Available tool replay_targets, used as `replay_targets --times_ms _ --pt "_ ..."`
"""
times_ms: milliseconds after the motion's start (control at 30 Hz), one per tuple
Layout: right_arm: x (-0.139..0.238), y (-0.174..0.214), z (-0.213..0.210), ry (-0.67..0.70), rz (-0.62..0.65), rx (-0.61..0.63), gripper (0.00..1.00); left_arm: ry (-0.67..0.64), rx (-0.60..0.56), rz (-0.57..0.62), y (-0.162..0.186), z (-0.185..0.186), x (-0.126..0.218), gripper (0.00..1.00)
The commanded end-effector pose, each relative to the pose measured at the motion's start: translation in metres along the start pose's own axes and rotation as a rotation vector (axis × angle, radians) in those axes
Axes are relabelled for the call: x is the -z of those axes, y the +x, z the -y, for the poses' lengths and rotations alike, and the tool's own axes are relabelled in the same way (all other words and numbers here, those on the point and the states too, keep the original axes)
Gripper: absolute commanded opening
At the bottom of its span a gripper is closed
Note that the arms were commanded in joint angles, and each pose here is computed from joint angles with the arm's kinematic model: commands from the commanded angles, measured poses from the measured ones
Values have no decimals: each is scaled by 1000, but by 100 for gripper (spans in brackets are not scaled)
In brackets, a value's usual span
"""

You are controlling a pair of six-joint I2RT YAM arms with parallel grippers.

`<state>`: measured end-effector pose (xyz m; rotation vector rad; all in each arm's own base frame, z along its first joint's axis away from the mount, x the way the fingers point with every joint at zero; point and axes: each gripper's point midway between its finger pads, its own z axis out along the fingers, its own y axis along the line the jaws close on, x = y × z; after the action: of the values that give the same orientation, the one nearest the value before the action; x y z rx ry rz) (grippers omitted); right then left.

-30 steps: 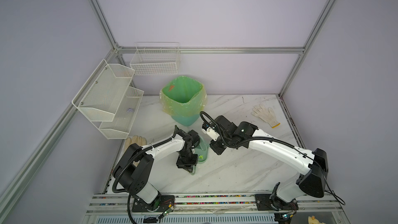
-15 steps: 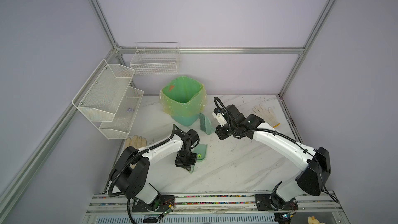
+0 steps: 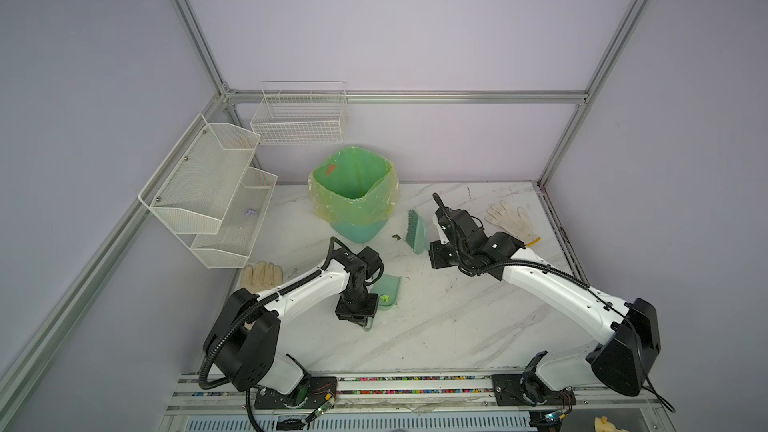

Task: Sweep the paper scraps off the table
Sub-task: 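Lift the loaded dustpan toward the bin with the left while the right draws back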

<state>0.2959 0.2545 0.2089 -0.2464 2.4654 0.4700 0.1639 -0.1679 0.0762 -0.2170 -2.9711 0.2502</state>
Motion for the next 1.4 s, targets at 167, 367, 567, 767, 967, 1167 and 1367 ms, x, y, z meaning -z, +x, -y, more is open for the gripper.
replay_targets --times_ms 167,367,567,767,967,1167,1367 --pt "18 -38 14 22 125 -112 0 59 -52 146 -23 19 38 0" --pt "17 -47 30 50 154 -125 0 59 -52 205 -25 21 54 0" --pt "21 -61 43 65 182 -145 0 83 -59 262 -30 31 74 0" --pt "21 -75 47 70 204 -153 0 114 -87 301 -33 48 94 0" --pt "23 -78 59 92 209 -181 0 125 -106 328 -38 62 117 0" --pt "17 -80 67 100 209 -186 0 140 -117 340 -48 77 128 0" --pt "9 -92 68 100 223 -198 0 187 -125 424 -64 92 156 0"
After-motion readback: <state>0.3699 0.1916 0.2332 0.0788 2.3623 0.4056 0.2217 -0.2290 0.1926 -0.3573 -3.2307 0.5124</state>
